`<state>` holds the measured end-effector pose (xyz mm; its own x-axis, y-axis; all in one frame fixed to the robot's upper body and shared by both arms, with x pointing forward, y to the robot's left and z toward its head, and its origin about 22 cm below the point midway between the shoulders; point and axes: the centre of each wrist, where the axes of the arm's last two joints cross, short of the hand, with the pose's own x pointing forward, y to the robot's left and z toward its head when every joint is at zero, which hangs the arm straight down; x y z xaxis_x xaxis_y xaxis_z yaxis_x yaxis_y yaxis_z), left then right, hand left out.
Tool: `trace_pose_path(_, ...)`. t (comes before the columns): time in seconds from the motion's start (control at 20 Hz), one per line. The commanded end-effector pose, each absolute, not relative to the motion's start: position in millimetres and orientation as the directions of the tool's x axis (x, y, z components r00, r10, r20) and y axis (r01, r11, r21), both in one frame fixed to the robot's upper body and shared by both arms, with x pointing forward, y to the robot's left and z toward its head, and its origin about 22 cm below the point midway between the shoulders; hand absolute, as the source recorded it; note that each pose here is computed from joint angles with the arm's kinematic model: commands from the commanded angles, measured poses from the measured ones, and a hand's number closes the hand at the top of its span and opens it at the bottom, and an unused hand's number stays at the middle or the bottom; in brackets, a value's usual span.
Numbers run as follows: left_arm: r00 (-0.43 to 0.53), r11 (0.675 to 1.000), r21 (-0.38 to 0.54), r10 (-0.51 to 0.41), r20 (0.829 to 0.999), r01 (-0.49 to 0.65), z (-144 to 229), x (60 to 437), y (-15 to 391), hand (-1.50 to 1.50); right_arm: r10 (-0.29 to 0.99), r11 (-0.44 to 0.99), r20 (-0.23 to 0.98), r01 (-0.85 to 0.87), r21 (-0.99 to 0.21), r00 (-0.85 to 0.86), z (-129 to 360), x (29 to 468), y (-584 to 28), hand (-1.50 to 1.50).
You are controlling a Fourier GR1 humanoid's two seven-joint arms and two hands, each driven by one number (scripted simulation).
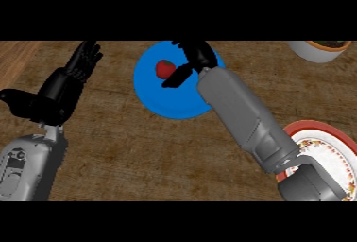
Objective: Pick the tomato from the plate and place it in the plate
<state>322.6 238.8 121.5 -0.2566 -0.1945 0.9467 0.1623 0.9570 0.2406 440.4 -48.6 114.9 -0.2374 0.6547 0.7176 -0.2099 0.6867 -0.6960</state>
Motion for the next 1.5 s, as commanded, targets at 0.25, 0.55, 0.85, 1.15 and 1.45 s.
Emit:
trace_pose_path(0.25, -0.255, 0.958, 0.242, -0.199, 0.946, 0.151, 114, 328, 241, 0.00, 0.381, 0.895, 0.889, -0.138, -0.423, -0.255, 120, 444, -56, -1.50)
trace_pose_path(0.55, -0.223, 0.967, 0.226, -0.196, 0.955, 0.115, 103, 309, 256, 0.00, 0.258, 0.953, 0.947, -0.114, -0.282, -0.190, 119, 449, -62, -1.50)
trace_pose_path(0.85, -0.199, 0.971, 0.228, -0.208, 0.957, 0.078, 99, 304, 261, 0.00, 0.197, 0.971, 0.963, -0.096, -0.218, -0.185, 121, 465, -120, -1.50)
trace_pose_path(1.15, -0.214, 0.972, 0.225, -0.206, 0.955, 0.067, 104, 310, 254, 0.00, 0.194, 0.966, 0.952, -0.125, -0.228, -0.237, 111, 467, -186, -1.50)
trace_pose_path(1.45, -0.213, 0.970, 0.237, -0.221, 0.952, 0.052, 110, 300, 271, 0.00, 0.215, 0.960, 0.946, -0.126, -0.251, -0.245, 109, 464, -248, -1.50)
